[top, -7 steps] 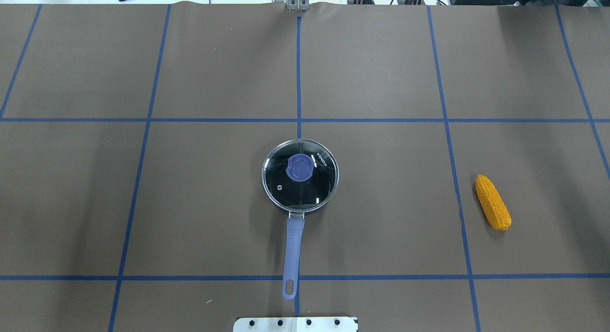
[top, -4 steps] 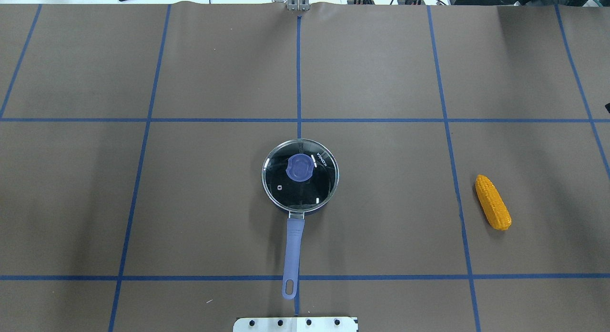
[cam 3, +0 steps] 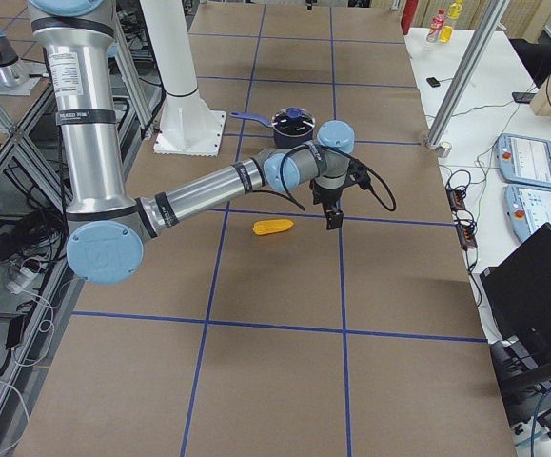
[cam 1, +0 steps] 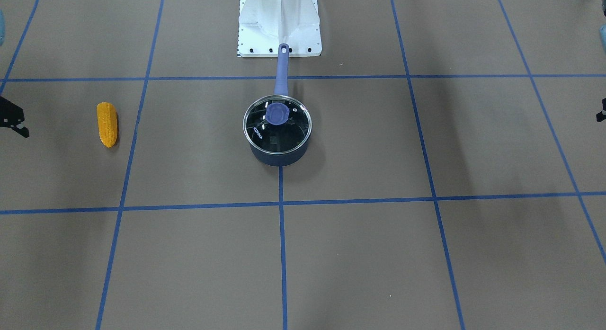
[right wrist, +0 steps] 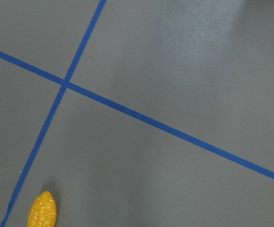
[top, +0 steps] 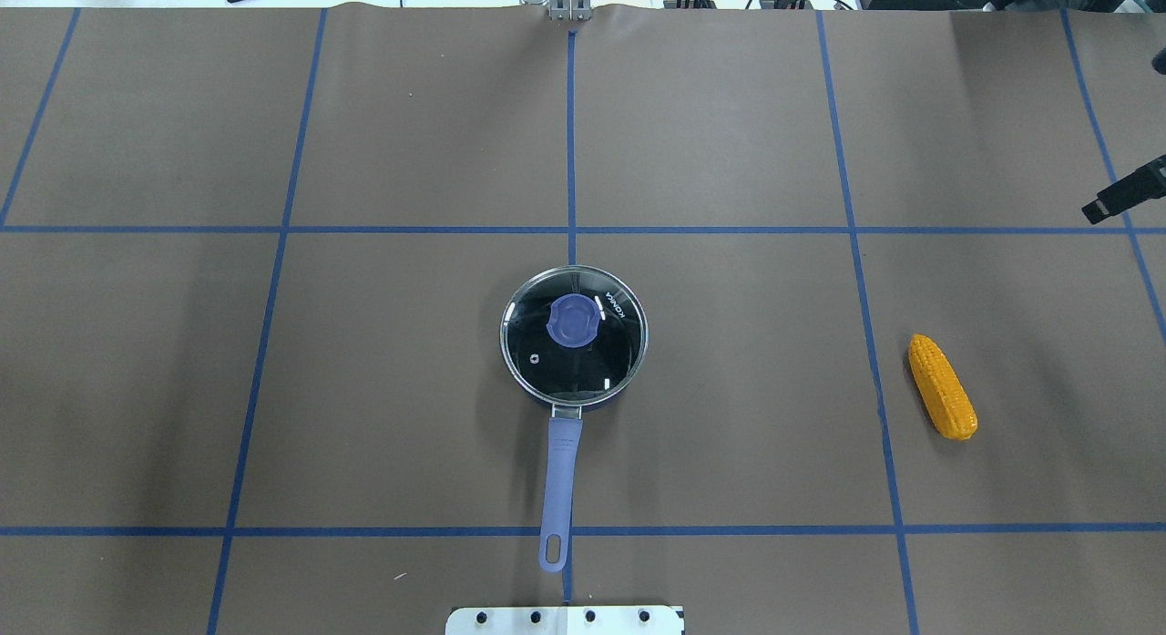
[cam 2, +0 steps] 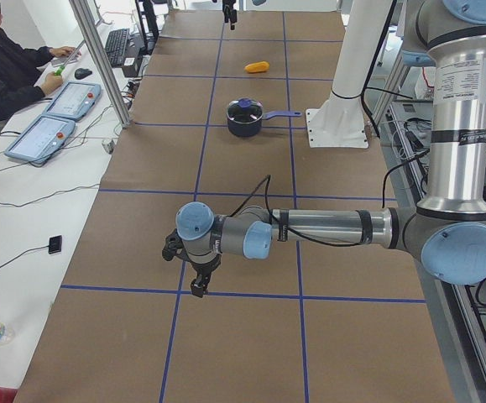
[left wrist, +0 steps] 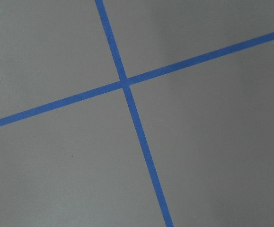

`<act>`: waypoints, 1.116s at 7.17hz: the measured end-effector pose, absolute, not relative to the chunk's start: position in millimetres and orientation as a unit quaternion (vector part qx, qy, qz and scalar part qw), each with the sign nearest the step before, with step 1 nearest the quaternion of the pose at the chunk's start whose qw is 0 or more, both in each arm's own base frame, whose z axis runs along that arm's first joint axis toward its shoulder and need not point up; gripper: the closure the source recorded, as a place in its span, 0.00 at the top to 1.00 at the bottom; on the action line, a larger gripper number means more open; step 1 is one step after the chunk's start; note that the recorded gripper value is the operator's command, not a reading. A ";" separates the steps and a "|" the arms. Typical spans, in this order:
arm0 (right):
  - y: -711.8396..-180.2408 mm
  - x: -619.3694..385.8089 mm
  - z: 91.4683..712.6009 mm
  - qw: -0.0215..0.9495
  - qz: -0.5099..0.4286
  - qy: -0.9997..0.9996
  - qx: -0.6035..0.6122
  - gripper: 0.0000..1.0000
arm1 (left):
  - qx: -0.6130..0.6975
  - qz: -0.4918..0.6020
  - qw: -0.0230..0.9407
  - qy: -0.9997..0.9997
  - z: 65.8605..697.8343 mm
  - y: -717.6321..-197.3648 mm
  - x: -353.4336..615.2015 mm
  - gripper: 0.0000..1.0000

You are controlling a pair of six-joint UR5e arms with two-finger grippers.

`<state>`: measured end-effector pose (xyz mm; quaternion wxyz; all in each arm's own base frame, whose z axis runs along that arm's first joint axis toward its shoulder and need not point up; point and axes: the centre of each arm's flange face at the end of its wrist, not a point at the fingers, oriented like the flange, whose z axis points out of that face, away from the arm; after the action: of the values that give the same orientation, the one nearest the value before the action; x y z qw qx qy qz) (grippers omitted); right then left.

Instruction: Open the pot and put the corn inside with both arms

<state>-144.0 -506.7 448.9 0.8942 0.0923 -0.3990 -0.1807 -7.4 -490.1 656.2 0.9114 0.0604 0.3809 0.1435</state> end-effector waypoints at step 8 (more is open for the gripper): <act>-406.0 -256.0 486.9 0.911 -0.127 -0.386 0.073 0.99 | 0.060 0.144 0.911 0.381 656.1 -493.0 -6.8 1.00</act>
<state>-256.0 -406.0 486.9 0.9107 0.0727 -0.3863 -0.1270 -6.8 -493.0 656.1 0.9114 0.0602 0.3809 0.1438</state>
